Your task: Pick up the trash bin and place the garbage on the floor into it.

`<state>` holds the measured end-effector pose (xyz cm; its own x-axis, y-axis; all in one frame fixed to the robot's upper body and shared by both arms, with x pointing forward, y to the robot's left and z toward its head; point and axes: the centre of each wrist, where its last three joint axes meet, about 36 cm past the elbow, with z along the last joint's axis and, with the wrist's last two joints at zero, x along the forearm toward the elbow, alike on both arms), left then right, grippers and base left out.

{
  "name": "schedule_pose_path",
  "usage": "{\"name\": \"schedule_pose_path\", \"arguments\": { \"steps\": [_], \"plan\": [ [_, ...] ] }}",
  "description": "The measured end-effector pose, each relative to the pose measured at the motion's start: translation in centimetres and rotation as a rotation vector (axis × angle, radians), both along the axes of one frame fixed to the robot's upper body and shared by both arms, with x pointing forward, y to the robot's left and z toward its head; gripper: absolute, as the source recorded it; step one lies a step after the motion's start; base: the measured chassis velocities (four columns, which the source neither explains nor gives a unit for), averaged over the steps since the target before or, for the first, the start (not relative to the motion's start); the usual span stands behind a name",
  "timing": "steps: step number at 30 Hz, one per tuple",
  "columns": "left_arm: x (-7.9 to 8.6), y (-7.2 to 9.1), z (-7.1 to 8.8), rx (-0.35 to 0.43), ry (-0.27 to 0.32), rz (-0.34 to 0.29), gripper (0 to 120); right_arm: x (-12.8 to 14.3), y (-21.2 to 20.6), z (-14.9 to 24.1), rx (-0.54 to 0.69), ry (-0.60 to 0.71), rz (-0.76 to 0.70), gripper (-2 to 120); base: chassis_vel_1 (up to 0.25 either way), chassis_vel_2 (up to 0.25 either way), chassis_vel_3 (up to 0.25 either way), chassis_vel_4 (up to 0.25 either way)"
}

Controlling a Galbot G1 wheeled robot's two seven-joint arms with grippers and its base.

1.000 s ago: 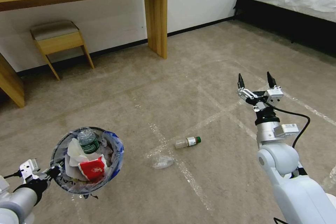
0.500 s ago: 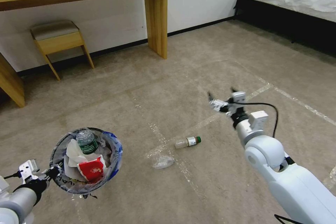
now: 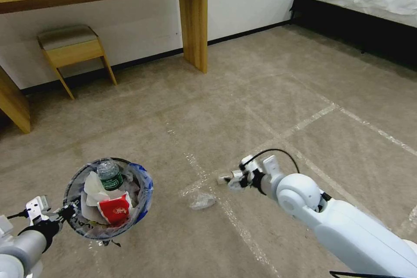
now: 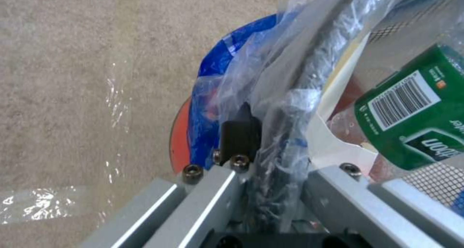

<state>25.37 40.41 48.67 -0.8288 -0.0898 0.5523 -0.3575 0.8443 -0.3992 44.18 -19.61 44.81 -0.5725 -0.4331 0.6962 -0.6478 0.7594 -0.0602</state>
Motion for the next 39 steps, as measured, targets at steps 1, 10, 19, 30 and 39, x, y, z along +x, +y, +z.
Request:
{"name": "schedule_pose_path", "arguments": {
  "steps": [1,10,19,30,39],
  "plan": [
    [0.0,0.0,0.0,0.0,0.0,0.0,0,0.0,0.0,0.0,0.0,0.0,0.0,100,0.0,0.0,0.0,0.0],
    [-0.4,0.0,0.0,-0.002,-0.004,0.013,0,2.0,2.9,-2.5,-0.109,0.04,0.287,100,0.0,0.0,0.0,0.0],
    [-0.6,0.1,-0.2,-0.009,-0.002,0.03,0,2.4,5.0,-8.4,-0.238,0.072,0.377,100,0.0,0.0,0.0,0.0],
    [-0.9,0.4,-0.4,-0.012,0.002,0.042,0,3.2,5.9,-14.7,-0.237,0.057,0.388,100,0.0,0.0,0.0,0.0],
    [-0.9,0.3,-0.5,-0.015,0.005,0.041,0,3.7,9.0,-17.7,-0.173,-0.02,0.404,100,0.0,0.0,0.0,0.0]
  ]
}}
